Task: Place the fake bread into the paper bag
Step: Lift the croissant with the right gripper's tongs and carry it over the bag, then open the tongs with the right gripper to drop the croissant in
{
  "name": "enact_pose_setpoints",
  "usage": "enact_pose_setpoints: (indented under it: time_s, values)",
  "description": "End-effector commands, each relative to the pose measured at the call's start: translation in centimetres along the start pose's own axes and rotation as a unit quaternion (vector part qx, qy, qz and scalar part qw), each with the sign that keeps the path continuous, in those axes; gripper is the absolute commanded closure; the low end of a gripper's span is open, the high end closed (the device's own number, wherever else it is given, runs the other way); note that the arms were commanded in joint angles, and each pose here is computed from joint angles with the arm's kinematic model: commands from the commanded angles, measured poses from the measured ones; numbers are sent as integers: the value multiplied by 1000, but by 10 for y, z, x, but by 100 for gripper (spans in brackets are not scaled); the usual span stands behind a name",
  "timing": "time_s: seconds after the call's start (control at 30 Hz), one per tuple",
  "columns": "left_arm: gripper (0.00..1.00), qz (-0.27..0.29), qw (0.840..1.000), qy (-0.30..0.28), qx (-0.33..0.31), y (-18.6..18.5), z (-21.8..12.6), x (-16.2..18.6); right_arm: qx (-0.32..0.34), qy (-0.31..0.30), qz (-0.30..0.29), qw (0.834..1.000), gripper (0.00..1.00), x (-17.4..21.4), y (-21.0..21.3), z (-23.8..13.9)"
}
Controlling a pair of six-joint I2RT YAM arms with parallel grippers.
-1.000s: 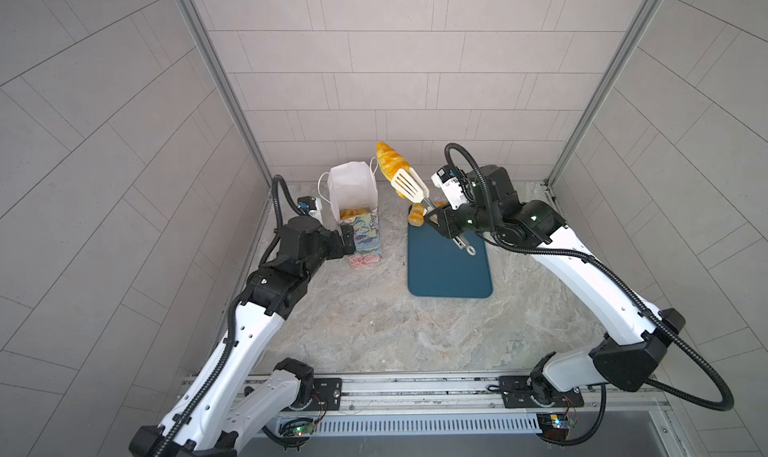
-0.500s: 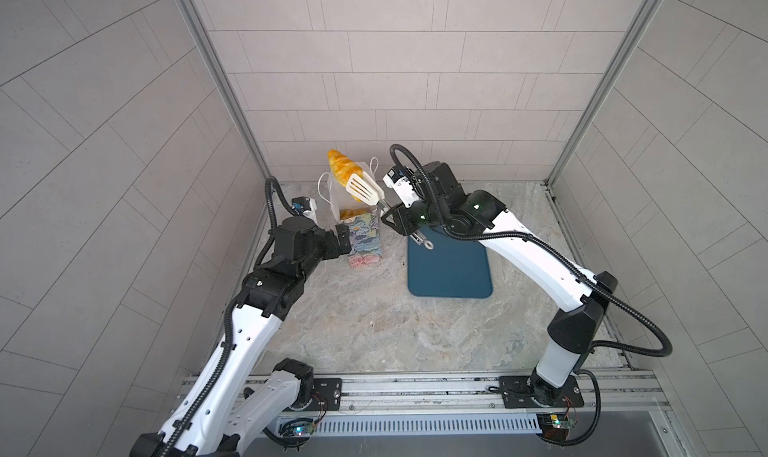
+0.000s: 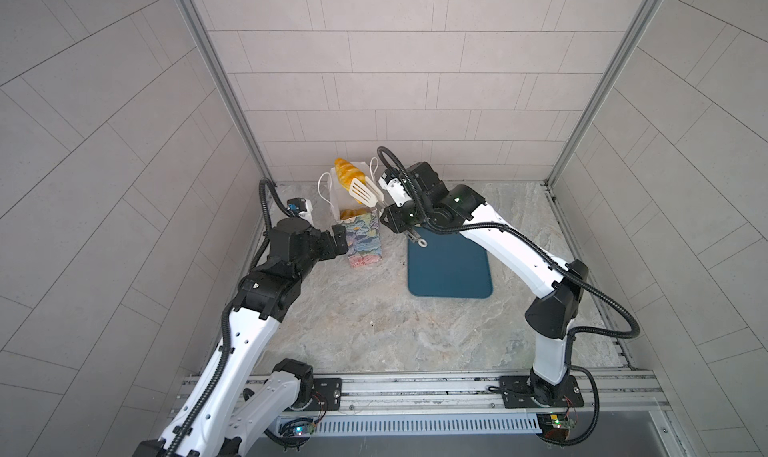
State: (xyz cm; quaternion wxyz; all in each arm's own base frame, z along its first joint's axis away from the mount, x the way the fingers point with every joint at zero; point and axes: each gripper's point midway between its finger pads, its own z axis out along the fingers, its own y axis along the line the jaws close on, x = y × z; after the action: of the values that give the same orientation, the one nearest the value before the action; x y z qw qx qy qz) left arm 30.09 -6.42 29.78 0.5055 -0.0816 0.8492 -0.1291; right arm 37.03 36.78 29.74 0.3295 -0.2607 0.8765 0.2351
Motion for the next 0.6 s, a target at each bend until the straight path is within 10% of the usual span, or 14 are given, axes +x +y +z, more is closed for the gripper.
enact_pose_setpoints:
  time_s: [0.0, 0.57]
  values:
    - [0, -7, 1000, 0, -1, 3, -1, 2, 11, -16, -4, 1000, 63, -12, 0, -13]
    - [0, -8, 1000, 1, 15, -2, 1, 3, 34, -14, -5, 999, 51, -12, -6, -23]
